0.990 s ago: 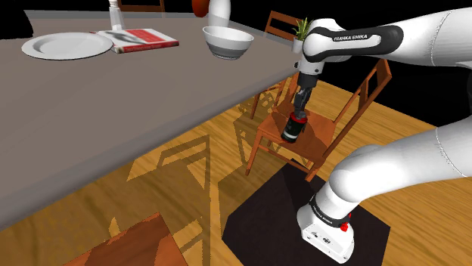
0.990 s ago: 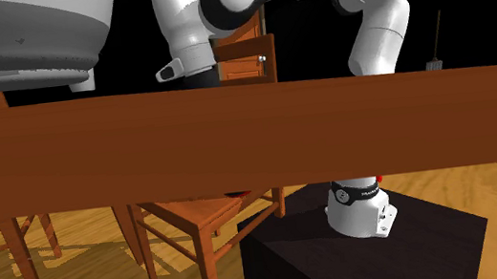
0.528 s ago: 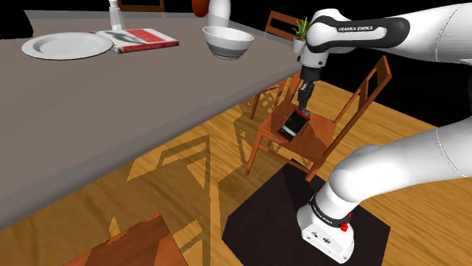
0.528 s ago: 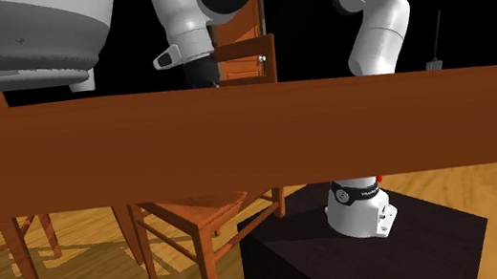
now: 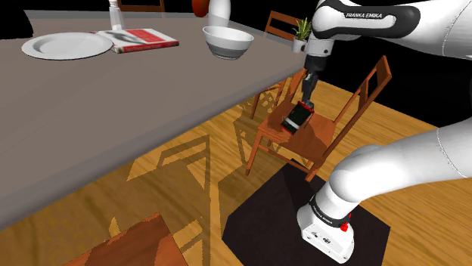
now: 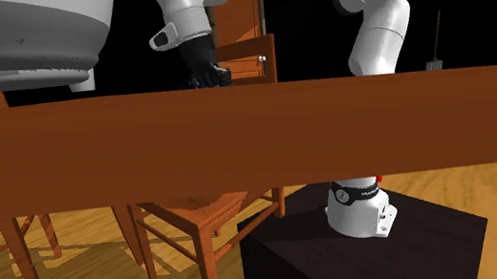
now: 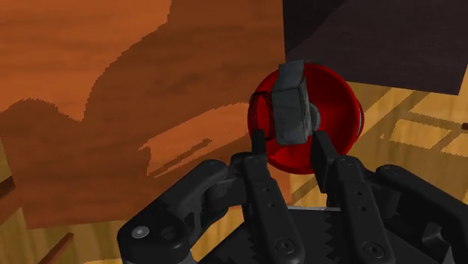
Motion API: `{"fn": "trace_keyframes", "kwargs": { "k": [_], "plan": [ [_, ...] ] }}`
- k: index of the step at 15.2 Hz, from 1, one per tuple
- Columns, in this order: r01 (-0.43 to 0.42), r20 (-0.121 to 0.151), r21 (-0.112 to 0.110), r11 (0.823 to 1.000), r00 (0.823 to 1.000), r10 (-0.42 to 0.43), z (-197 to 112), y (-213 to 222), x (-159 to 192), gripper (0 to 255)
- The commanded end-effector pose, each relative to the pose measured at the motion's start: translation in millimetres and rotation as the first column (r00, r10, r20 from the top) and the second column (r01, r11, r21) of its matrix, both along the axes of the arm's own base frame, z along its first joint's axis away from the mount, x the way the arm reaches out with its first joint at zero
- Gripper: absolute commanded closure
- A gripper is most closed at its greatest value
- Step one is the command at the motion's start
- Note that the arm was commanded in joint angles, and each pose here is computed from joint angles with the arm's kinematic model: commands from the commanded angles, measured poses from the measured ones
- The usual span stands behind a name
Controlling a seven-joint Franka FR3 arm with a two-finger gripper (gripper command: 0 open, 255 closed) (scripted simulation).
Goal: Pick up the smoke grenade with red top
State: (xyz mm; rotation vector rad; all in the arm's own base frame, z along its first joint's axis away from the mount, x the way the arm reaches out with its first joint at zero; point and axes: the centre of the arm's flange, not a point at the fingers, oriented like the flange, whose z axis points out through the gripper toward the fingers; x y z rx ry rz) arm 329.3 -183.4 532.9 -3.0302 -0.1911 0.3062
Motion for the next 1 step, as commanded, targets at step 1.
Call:
{"fn": "trace_keyframes", "kwargs": {
  "k": [1],
  "plan": [
    [0.000,0.000,0.000,1.000,1.000,0.000,3.1,0.1,0.5,255]
  ]
}}
